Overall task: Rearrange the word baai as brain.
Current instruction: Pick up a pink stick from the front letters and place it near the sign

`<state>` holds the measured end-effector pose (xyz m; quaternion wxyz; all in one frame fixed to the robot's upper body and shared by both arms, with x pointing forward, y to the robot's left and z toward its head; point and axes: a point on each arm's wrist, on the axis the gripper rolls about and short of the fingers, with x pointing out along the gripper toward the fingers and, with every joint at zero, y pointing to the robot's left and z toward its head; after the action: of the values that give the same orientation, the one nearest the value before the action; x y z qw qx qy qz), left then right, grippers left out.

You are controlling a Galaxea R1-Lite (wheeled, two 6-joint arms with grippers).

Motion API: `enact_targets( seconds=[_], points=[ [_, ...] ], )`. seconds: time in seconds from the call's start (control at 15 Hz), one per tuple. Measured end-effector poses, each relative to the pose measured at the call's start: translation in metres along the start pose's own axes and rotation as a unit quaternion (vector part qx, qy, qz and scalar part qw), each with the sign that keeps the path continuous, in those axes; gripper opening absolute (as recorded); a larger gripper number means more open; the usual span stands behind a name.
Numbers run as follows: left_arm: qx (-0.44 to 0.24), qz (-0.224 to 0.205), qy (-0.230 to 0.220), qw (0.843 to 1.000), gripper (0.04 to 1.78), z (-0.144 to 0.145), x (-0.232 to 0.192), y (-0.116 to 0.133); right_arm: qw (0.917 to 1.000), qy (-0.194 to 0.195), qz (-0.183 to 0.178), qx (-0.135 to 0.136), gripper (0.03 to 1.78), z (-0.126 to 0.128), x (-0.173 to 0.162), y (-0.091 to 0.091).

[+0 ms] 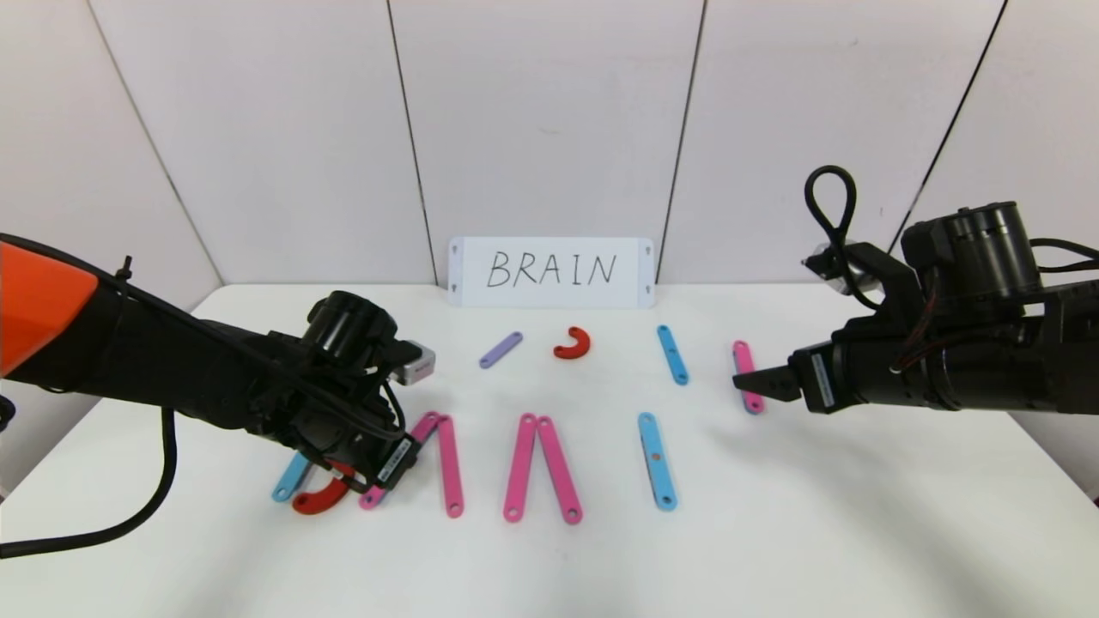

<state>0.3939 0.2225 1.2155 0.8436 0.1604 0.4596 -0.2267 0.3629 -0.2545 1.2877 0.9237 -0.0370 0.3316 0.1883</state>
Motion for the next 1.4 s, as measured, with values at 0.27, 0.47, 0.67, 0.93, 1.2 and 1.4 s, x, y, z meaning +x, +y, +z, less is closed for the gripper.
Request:
enact_targets(
  seconds=[0.27, 0.47, 0.67, 0.93, 1.2, 1.4],
  points=[
    [-0.001, 0.000, -0.003, 1.000, 0.31, 0.001, -0.001, 0.000, 1.0000, 0.001, 0.000, -0.001, 1.70, -0.001, 0.000, 0.000],
    [-0.010, 0.005, -0.019, 1.000, 0.31, 0.007, -0.008, 0.001, 1.0000, 0.001, 0.000, -0.001, 1.70, -0.001, 0.000, 0.000],
    [-0.047, 0.016, -0.060, 0.997, 0.31, 0.025, -0.021, 0.009, 1.0000, 0.001, 0.000, 0.000, 1.70, -0.001, 0.000, 0.000],
    [-0.110, 0.047, -0.121, 0.985, 0.31, 0.061, -0.033, 0.035, 1.0000, 0.002, 0.000, -0.001, 1.70, -0.001, 0.000, 0.001],
    [-0.163, 0.096, -0.135, 0.973, 0.31, 0.091, -0.014, 0.062, 1.0000, 0.002, 0.000, 0.000, 1.70, -0.001, 0.000, 0.001],
    [-0.213, 0.112, -0.110, 0.964, 0.31, 0.101, 0.008, 0.078, 1.0000, 0.002, 0.000, -0.001, 1.70, -0.001, 0.000, 0.000]
  ],
)
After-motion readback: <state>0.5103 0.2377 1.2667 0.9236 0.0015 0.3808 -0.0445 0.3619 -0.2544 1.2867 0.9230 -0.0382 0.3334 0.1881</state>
